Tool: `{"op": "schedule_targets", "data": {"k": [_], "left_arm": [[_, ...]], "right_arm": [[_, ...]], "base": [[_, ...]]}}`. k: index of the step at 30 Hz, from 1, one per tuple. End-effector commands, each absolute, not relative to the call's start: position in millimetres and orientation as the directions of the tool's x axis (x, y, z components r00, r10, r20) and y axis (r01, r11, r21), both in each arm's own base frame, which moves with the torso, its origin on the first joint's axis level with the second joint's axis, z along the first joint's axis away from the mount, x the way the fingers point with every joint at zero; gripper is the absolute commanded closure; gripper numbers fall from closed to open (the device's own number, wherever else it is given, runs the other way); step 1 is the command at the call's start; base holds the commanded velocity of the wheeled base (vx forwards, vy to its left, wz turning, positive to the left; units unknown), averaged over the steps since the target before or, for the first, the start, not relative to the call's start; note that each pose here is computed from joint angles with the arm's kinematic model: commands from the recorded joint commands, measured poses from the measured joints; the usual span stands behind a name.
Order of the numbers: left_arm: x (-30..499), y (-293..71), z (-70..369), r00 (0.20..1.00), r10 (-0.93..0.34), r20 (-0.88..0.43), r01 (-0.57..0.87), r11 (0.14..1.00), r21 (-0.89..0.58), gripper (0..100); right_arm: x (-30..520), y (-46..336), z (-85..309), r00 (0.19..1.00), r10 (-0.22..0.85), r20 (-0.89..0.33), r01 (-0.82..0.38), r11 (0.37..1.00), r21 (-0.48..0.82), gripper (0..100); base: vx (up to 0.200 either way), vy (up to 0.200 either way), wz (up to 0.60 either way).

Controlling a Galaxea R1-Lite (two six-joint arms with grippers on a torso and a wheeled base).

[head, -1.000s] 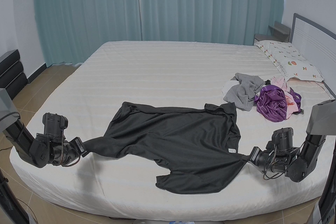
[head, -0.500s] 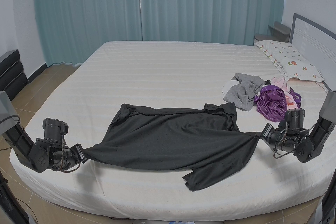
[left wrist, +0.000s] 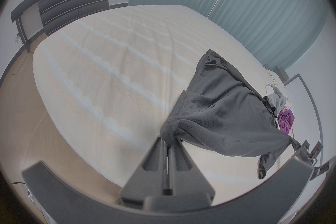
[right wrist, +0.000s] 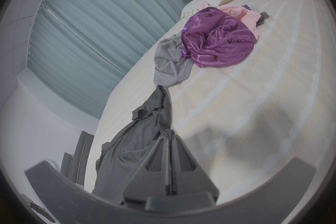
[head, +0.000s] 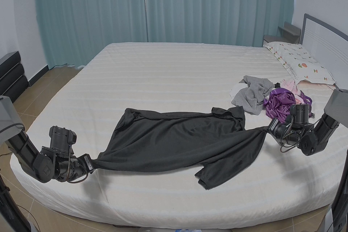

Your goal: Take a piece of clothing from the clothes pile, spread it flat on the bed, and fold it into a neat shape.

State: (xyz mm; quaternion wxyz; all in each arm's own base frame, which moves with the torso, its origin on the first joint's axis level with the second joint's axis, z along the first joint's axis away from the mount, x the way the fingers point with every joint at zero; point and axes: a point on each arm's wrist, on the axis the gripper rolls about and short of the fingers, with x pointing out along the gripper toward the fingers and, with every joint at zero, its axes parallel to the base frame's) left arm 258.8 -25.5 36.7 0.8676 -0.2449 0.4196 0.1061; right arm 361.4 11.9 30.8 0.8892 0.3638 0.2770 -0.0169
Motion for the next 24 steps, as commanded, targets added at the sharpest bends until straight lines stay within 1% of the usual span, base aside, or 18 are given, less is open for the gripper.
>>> {"op": "schedule_targets", "data": {"k": [1, 2, 3, 4, 5, 9, 15, 18, 20, 24], "left_arm": [[258, -28, 34, 0.617, -0.027, -0.787, -0.385, 0.862, -0.331, 100], [258, -29, 34, 0.617, -0.030, -0.787, -0.383, 0.862, -0.332, 100], [258, -29, 34, 0.617, -0.030, -0.787, -0.383, 0.862, -0.332, 100], [259, -29, 33, 0.615, -0.037, -0.788, -0.380, 0.861, -0.337, 100], [259, -29, 32, 0.611, -0.047, -0.790, -0.377, 0.860, -0.343, 0], [259, -31, 30, 0.600, -0.068, -0.797, -0.374, 0.857, -0.355, 0], [260, -29, 34, 0.618, -0.077, -0.783, -0.374, 0.847, -0.379, 0], [260, -30, 37, 0.623, -0.109, -0.774, -0.372, 0.830, -0.416, 0], [260, -32, 36, 0.620, -0.153, -0.769, -0.384, 0.796, -0.468, 0], [261, -33, 31, 0.617, -0.157, -0.771, -0.391, 0.790, -0.473, 0]], "right_arm": [[370, 12, 10, 0.826, 0.172, -0.536, 0.256, 0.734, 0.629, 100], [369, 12, 9, 0.825, 0.172, -0.539, 0.257, 0.734, 0.628, 100], [369, 12, 9, 0.825, 0.172, -0.539, 0.257, 0.734, 0.628, 0], [367, 13, 7, 0.819, 0.177, -0.545, 0.259, 0.734, 0.628, 0], [367, 14, 8, 0.820, 0.181, -0.544, 0.257, 0.731, 0.632, 0], [358, 14, 13, 0.820, 0.186, -0.542, 0.256, 0.728, 0.636, 0], [332, 13, 37, 0.852, 0.193, -0.486, 0.210, 0.725, 0.656, 0], [320, 15, 40, 0.849, 0.198, -0.490, 0.208, 0.726, 0.655, 0], [308, 18, 40, 0.839, 0.217, -0.498, 0.201, 0.727, 0.657, 0], [295, 22, 34, 0.820, 0.237, -0.520, 0.205, 0.728, 0.654, 0]], "base": [[0.000, 0.000, 0.00], [0.000, 0.000, 0.00], [0.000, 0.000, 0.00], [0.000, 0.000, 0.00], [0.000, 0.000, 0.00], [0.000, 0.000, 0.00], [0.000, 0.000, 0.00], [0.000, 0.000, 0.00], [0.000, 0.000, 0.00], [0.000, 0.000, 0.00]]}}
